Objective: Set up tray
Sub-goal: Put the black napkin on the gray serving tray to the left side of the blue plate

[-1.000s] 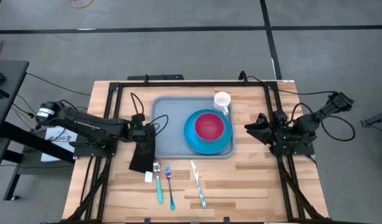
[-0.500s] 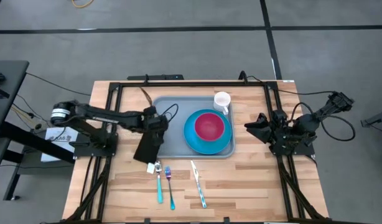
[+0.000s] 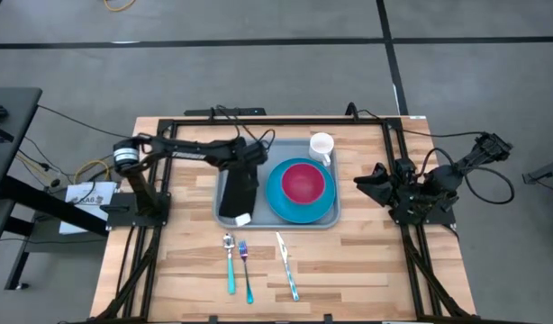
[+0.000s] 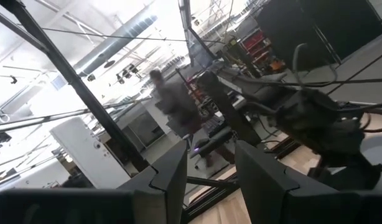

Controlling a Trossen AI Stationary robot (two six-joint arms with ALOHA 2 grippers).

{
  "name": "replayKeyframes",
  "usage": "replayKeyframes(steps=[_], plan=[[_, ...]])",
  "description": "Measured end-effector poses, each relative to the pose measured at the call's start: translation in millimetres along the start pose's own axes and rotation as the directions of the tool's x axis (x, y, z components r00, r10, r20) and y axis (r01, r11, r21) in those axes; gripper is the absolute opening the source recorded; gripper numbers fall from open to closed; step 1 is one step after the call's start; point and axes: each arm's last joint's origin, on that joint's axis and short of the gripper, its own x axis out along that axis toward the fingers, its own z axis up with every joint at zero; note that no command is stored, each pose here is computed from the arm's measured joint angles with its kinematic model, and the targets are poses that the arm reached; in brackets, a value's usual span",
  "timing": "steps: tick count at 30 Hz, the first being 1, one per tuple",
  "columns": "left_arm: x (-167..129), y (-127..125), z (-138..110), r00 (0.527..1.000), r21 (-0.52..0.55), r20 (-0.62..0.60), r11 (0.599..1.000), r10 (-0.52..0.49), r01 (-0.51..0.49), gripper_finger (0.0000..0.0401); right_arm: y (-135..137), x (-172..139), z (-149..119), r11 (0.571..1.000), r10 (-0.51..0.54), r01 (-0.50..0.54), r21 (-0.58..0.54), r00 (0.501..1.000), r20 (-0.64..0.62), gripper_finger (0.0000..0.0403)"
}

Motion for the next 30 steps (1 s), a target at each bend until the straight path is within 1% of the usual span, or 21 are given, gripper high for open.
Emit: replayKeyframes(steps=[5, 10, 13, 17, 26, 30], plan=[[9.5, 17.0, 0.0, 0.999, -0.061, -0.044, 0.998, 0.02, -0.023, 0.0, 0.0, -0.1, 0.0, 1.0, 0.0, 0.0, 0.0, 1.0, 0.0, 0.0127], [12.8, 27.6, -2.5, 0.998, -0.059, -0.061, 0.998, -0.011, 0.007, 0.0, -0.1, 0.0, -0.2, 1.0, -0.001, 0.001, -0.002, 1.0, -0.001, 0.0127], [13.2, 28.6, -2.3, 0.998, -0.045, -0.056, 0.999, -0.03, 0.027, 0.0, -0.1, 0.0, -0.2, 1.0, -0.001, 0.001, -0.002, 1.0, -0.001, 0.0127], [13.0, 27.7, -0.5, 0.999, -0.003, -0.038, 1.0, -0.03, 0.03, 0.0, -0.1, 0.0, -0.2, 1.0, -0.001, 0.001, -0.003, 1.0, -0.002, 0.0127], [13.0, 27.8, 0.1, 0.999, 0.018, -0.033, 1.0, -0.023, 0.024, 0.0001, -0.2, 0.0, -0.3, 1.0, -0.001, 0.001, -0.003, 1.0, -0.004, 0.0127], [13.0, 27.7, 0.1, 0.999, 0.008, -0.032, 1.0, -0.027, 0.027, 0.0015, -0.2, 0.0, -0.4, 1.0, -0.001, 0.001, -0.004, 1.0, -0.004, 0.0127]])
